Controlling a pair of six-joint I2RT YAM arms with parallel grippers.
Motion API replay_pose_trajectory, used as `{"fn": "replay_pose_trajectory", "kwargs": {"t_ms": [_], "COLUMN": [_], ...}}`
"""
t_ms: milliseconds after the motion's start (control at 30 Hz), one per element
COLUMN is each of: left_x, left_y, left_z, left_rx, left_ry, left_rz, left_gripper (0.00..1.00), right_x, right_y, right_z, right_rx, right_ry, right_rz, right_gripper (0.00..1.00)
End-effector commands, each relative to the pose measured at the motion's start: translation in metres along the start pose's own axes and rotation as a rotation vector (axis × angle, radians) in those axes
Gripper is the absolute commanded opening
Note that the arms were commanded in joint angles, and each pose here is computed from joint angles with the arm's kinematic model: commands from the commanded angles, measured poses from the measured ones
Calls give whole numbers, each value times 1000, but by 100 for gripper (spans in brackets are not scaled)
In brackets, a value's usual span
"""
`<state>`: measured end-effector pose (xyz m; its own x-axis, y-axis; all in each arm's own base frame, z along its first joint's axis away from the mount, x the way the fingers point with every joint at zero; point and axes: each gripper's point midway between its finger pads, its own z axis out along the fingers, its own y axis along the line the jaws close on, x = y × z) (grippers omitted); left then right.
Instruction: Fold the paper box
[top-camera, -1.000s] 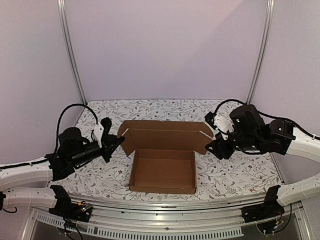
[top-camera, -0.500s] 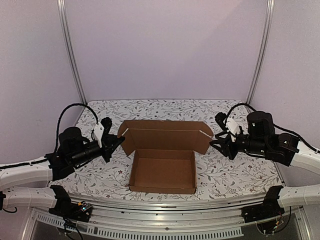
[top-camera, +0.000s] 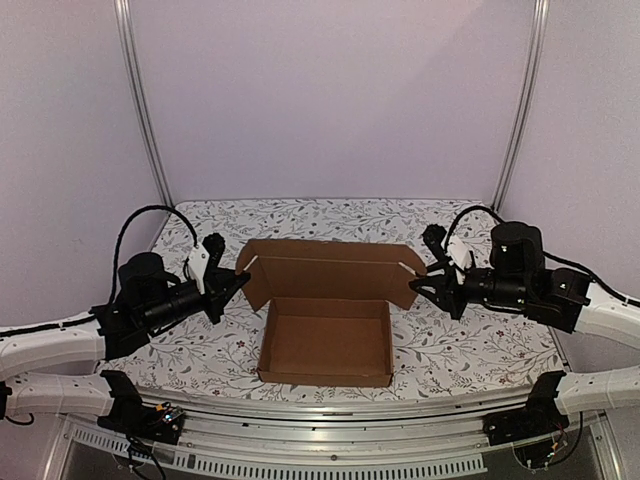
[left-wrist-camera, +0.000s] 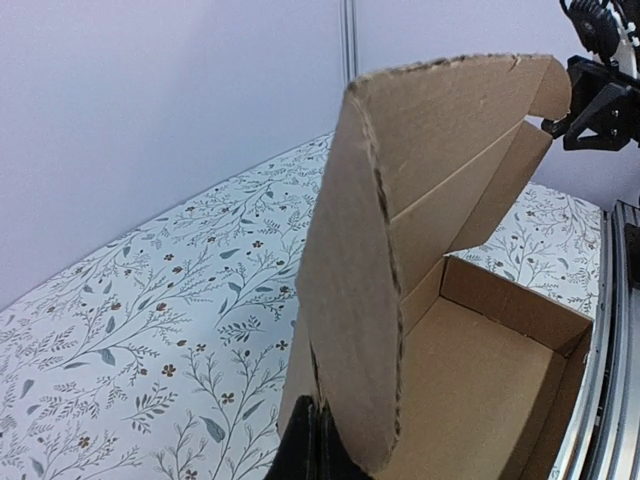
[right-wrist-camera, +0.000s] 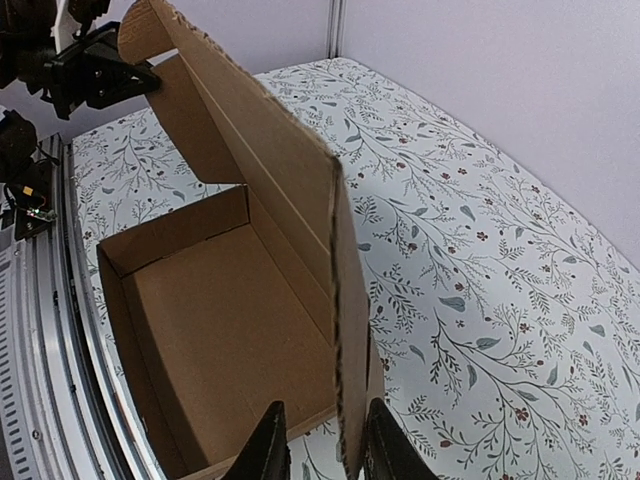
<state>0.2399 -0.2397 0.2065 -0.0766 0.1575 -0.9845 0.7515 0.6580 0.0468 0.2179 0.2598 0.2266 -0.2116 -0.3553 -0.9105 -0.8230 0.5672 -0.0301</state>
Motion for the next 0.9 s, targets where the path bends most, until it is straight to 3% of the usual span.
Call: {"fn": "replay_pose_trajectory", "kwargs": {"t_ms": [0,367,633,867], "left_x": [4,4,4,4], "left_y": [-5,-4,-4,-2], "left_z": [2,3,5,11], "left_rx": [12,10,11,-6], "left_ry": [35,41,46,102], "left_rz": [-15,-17,-24,-133], "left_gripper": [0,0,0,0], "right_x": [16,22,15,7], "right_y": [-9,-14,-7,-10], "right_z": [5,7,5,4], "right_rx": [50,81,40,56], "right_ry": [36,55,27,-1], "right_rz": [7,4,10,60], "right_gripper": [24,18,0,0]}}
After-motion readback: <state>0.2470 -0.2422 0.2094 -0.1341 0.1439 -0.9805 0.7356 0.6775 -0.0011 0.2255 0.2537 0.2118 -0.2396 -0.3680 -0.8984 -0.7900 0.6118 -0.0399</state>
